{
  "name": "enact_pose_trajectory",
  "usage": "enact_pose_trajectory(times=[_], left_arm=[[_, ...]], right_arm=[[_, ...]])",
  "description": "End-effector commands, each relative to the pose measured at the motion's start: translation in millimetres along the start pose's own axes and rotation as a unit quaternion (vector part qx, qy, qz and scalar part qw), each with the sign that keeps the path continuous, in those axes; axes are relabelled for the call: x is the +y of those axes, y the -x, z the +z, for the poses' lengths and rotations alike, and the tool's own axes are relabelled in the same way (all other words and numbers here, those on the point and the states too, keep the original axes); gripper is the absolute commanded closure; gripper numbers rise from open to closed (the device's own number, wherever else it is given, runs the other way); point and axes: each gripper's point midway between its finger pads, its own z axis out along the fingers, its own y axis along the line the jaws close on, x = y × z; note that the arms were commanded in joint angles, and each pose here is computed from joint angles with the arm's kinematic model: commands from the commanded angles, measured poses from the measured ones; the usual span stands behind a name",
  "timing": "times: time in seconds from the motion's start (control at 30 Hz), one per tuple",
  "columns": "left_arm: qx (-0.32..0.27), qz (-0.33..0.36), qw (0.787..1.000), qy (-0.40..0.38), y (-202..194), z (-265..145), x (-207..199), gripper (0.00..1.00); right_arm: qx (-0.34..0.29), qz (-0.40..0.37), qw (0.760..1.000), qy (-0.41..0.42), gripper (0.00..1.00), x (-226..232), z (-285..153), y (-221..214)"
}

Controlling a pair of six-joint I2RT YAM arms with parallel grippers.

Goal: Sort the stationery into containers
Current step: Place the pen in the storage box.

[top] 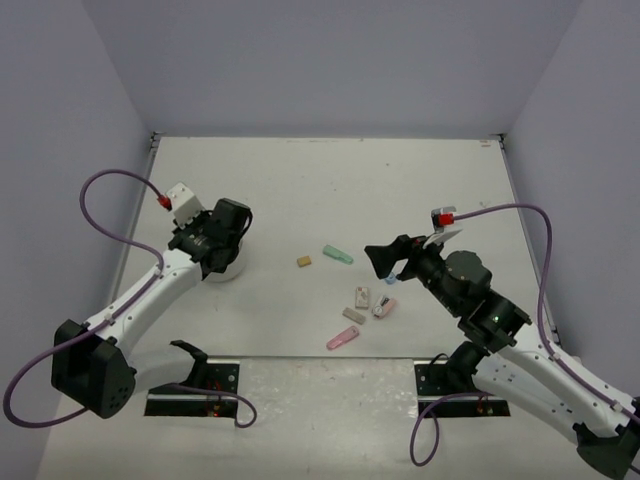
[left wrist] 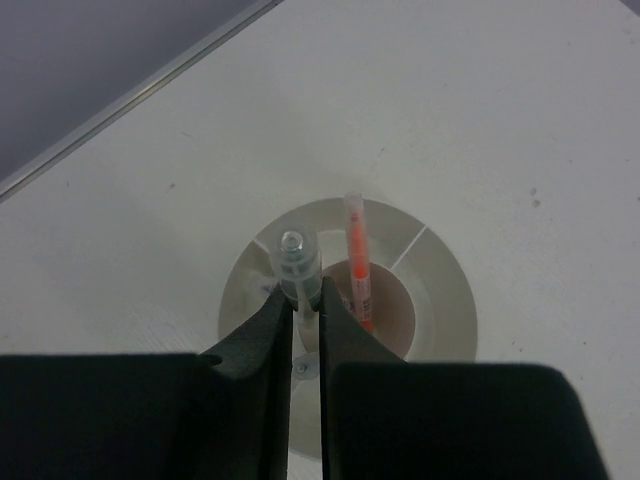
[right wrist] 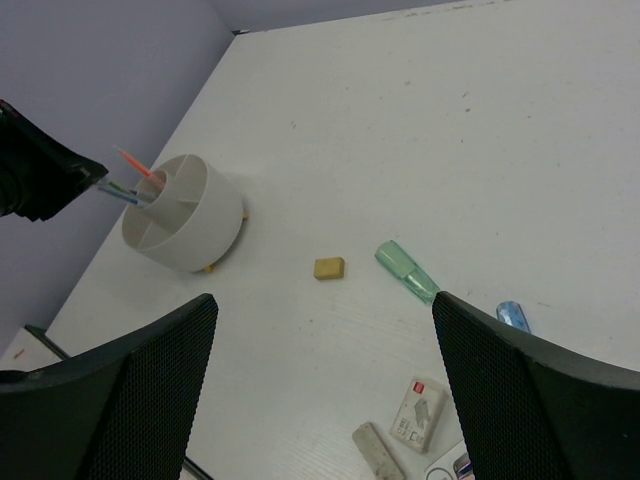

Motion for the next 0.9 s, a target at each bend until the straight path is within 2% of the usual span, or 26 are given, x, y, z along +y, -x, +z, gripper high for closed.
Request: enact_pose_trajectory(times=[0.0, 0.17, 0.27, 0.3, 0.37, 0.43, 0.47, 0.67, 0.73, 0.87], left_arm=[[-0.01, -0.054, 0.998, -0.016, 4.4, 1.1, -5.4, 0.83], [-0.009, -0.076, 0.996, -0.051, 11.1, -6.0, -10.4, 0.75], [-0.015, -0.085, 0.994, -0.07, 17.6, -10.1, -11.7, 0.76], [-0.016, -0.088, 0.993, -0.074, 19.4, -11.1, -12.8, 0.72], [-0.013, -0.088, 0.993, -0.079, 22.8, -13.5, -14.6, 0.57], [-0.01, -0.089, 0.992, -0.084, 25.3, -15.9, -15.9, 0.45], [-0.011, -0.092, 0.992, -0.091, 31.8, -19.7, -17.3, 0.36], [-0.002, -0.072, 0.978, -0.197, 69.6, -52.5, -47.2, 0.06], [-0.005, -0.05, 0.975, -0.217, 79.5, -59.4, -54.8, 0.0], [0.031, 0.015, 0.953, -0.301, 77.7, -82.3, -83.5, 0.0]], right_arm=[[0.003, -0.007, 1.0, -0.004, 0.09, -1.9, 5.2, -1.3], [0.01, -0.007, 1.0, -0.004, 0.1, -1.5, 7.7, -4.2], [0.01, -0.006, 1.0, -0.002, 0.1, -0.6, 8.3, -4.6], [0.011, -0.006, 1.0, -0.002, 0.1, -0.5, 8.5, -5.0], [0.011, -0.007, 1.0, -0.001, 0.1, -0.4, 8.4, -4.8], [0.01, -0.008, 1.0, -0.002, 0.1, -0.7, 8.4, -4.7], [0.011, -0.008, 1.0, -0.003, 0.1, -1.2, 8.7, -4.9], [0.036, -0.018, 0.999, -0.007, 0.09, -1.2, 18.3, -15.0], [0.055, -0.022, 0.998, -0.015, 0.09, -3.2, 24.0, -21.9], [0.123, -0.04, 0.991, -0.025, 0.09, -4.9, 40.9, -47.0]])
